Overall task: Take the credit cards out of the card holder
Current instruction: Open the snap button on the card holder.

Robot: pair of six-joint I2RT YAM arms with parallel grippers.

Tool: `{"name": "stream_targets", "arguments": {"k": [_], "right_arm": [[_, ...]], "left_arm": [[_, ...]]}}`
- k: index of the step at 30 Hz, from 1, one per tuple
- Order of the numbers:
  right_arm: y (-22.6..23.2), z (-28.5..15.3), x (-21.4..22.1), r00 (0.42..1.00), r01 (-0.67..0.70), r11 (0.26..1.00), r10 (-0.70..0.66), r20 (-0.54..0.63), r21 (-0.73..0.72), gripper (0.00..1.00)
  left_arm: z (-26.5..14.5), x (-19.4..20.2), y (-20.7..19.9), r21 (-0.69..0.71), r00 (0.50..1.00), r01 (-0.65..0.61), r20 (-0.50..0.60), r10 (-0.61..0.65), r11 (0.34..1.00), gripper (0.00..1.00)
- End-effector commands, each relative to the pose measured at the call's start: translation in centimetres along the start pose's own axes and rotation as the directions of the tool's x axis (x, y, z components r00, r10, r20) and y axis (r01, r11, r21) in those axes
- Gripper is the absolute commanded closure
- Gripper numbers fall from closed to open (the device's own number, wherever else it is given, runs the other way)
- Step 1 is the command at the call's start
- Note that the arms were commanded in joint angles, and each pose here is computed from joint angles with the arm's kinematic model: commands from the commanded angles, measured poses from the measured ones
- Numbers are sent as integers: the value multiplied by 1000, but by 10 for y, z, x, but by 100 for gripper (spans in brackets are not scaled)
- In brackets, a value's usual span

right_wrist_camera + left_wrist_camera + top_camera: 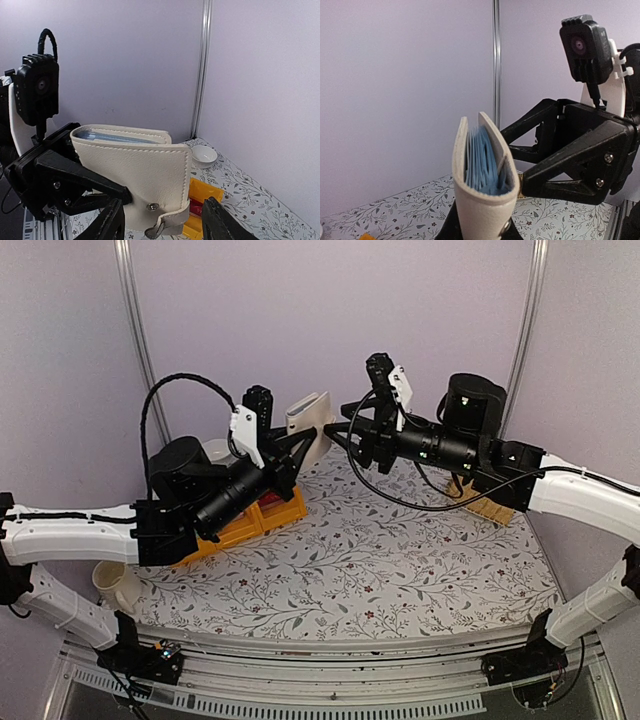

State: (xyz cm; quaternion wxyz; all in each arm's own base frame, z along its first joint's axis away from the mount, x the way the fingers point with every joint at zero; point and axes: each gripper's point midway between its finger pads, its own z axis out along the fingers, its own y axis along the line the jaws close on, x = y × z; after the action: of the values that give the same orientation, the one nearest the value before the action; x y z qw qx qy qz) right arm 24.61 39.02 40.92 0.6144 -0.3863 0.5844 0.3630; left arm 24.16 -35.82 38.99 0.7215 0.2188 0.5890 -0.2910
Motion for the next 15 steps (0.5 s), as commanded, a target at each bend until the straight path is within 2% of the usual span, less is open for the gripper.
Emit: {"name": "stream_targets", "arguments": {"k": [1, 3, 6, 9, 13, 15], "right_arm": [[-9, 11, -3, 1000, -3, 999, 4, -8, 49, 49], [-6, 13, -2, 1000, -3, 999, 4, -16, 34, 53], [-9, 10, 0, 1000, -2, 999, 4, -26, 48, 68], [-5, 5, 5, 999, 12, 1000, -10, -41, 25, 73], [1, -4, 4, 999, 17, 999, -18, -41, -39, 93], [1, -7, 6, 998, 17, 998, -20, -59, -54, 97]], "left_arm": [[-10, -19, -9, 44, 998, 4, 63, -7, 999, 100], [-10, -19, -9, 45, 998, 2, 63, -5, 999, 100], [-12, -20, -10, 55, 998, 1, 68, -5, 998, 100], [-17, -24, -11, 75, 996, 8, 90, -14, 997, 100], [-23, -27, -22, 151, 994, -8, 108, -8, 989, 100], [-29, -29, -28, 197, 992, -7, 122, -18, 980, 100]]}}
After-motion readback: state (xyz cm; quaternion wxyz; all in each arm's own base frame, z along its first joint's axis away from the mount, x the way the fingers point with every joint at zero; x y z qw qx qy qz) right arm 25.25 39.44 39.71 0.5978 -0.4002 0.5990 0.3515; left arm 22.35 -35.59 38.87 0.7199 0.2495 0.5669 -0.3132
